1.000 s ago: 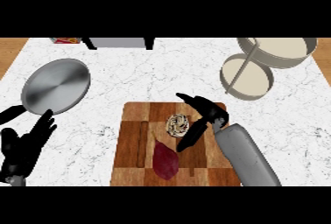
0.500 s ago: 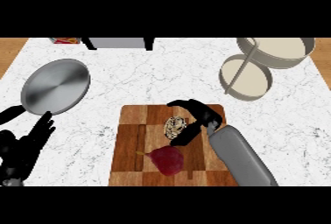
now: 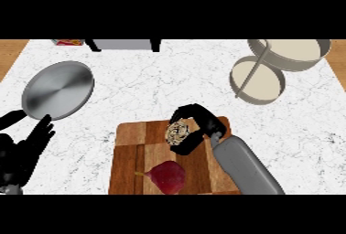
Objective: Pick the cupcake from the cutting board and place it in the tiered basket
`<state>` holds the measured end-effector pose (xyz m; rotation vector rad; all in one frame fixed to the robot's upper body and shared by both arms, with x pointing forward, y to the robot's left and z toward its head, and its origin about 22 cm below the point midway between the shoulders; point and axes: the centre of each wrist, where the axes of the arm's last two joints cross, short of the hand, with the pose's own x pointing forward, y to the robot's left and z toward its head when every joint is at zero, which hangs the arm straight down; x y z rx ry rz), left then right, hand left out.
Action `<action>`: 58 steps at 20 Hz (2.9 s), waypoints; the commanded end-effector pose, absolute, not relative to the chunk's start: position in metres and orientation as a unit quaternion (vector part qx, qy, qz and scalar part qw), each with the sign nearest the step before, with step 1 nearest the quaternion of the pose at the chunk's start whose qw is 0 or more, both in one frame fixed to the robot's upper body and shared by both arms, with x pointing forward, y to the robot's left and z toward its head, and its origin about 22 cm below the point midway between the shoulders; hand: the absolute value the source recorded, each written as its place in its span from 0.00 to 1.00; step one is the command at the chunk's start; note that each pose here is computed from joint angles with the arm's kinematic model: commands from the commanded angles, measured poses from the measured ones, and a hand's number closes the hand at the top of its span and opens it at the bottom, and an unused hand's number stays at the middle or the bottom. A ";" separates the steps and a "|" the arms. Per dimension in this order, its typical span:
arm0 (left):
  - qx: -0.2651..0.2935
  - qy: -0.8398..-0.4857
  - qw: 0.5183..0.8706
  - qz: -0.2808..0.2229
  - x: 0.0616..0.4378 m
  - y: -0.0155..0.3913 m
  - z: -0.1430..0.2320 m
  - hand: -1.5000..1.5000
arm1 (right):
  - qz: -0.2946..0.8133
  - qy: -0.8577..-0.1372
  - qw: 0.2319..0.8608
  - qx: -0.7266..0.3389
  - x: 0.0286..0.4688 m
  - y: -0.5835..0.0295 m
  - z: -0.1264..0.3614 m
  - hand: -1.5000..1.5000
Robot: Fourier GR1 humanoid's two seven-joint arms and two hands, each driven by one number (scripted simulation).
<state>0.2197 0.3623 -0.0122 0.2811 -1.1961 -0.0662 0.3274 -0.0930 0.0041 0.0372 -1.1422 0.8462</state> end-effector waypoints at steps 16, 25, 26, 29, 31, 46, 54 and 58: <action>0.113 -0.557 0.821 -0.059 0.231 0.348 -0.015 0.50 | 0.208 -0.479 0.696 -0.493 0.385 -0.003 0.142 1.00; 0.105 -0.567 0.814 -0.065 0.245 0.334 -0.008 0.50 | 0.127 -0.477 0.604 -0.626 0.401 0.031 0.221 1.00; 0.114 -0.560 0.818 -0.059 0.232 0.344 -0.017 0.50 | 0.121 -0.477 0.607 -0.624 0.402 0.030 0.226 1.00; 0.109 -0.563 0.817 -0.060 0.235 0.345 -0.017 0.50 | 0.093 -0.490 0.599 -0.627 0.407 0.034 0.246 1.00; 0.117 -0.564 0.815 -0.058 0.240 0.340 -0.014 0.50 | 0.075 -0.494 0.598 -0.627 0.410 0.033 0.256 1.00; 0.111 -0.573 0.811 -0.045 0.230 0.347 -0.018 0.50 | 0.026 -0.518 0.549 -0.655 0.457 -0.043 0.270 1.00; 0.120 -0.572 0.810 -0.049 0.231 0.350 -0.016 0.50 | -0.045 -0.572 0.555 -0.602 0.474 -0.112 0.281 1.00; 0.122 -0.574 0.808 -0.048 0.236 0.351 -0.026 0.50 | -0.034 -0.569 0.553 -0.608 0.481 -0.144 0.247 1.00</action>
